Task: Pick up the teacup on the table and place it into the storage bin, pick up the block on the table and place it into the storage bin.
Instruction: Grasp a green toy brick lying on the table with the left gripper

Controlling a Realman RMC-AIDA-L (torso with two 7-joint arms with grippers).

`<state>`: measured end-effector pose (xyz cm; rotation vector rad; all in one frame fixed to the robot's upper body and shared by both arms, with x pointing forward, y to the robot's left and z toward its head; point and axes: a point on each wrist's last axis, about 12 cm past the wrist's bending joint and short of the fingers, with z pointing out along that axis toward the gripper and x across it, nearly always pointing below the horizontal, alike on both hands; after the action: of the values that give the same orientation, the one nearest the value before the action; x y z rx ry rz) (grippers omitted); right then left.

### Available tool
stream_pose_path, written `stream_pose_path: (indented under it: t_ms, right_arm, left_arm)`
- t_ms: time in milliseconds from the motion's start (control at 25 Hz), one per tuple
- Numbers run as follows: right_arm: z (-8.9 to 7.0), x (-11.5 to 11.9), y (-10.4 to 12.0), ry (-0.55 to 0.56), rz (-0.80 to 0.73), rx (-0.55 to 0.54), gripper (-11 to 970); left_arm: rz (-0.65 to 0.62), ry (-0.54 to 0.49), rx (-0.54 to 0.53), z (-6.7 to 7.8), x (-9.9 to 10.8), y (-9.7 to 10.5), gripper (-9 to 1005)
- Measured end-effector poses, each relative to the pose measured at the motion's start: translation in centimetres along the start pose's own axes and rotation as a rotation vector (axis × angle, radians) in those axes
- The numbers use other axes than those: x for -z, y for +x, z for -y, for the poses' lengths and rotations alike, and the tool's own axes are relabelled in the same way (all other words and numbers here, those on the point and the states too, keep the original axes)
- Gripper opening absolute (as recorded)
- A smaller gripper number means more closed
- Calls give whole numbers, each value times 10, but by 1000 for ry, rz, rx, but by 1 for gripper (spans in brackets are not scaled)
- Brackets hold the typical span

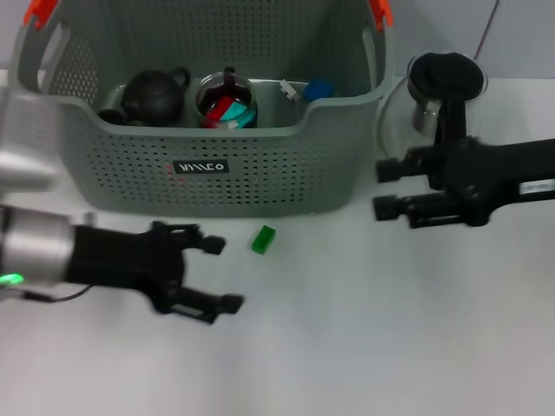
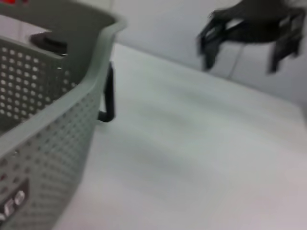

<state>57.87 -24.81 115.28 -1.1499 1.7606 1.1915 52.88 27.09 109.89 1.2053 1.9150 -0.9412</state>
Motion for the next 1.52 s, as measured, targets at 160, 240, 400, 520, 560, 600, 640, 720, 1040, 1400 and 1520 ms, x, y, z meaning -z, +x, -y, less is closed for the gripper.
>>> stream_pose_path:
  t_ms: [160, 240, 400, 520, 560, 600, 640, 720, 1040, 1400, 1520]
  right_arm:
    - [2, -25, -5, -26, -103, -20, 686]
    - [4, -38, -9, -20, -160, -34, 686]
    - [9, -65, -18, 6, -264, -51, 687]
    - [9, -85, -25, 23, -329, -50, 687]
    - [10, -91, -27, 33, -351, -46, 687]
    - [10, -98, -29, 44, -371, -38, 687]
    - [11, -104, -31, 55, -388, -27, 687]
    - [11, -114, -33, 71, -410, -5, 687]
    - [2, -125, -46, 40, -431, 103, 708]
    - [-4, -128, -63, 15, -603, 218, 945]
    - [-4, -136, -65, 29, -665, 259, 945]
  left_arm:
    - [16, 66, 39, 8, 29, 11, 947]
    - [29, 88, 58, 12, 41, 18, 947]
    - [64, 96, 74, 22, 58, 31, 948]
    - [82, 90, 77, 28, 66, 40, 948]
    - [81, 87, 81, 30, 68, 42, 948]
    - [81, 84, 86, 31, 69, 44, 948]
    - [80, 83, 88, 32, 70, 46, 948]
    - [82, 79, 89, 33, 71, 48, 948]
    - [95, 71, 107, 34, 71, 52, 948]
    - [141, 51, 146, 33, 71, 56, 947]
    - [158, 50, 161, 33, 69, 58, 947]
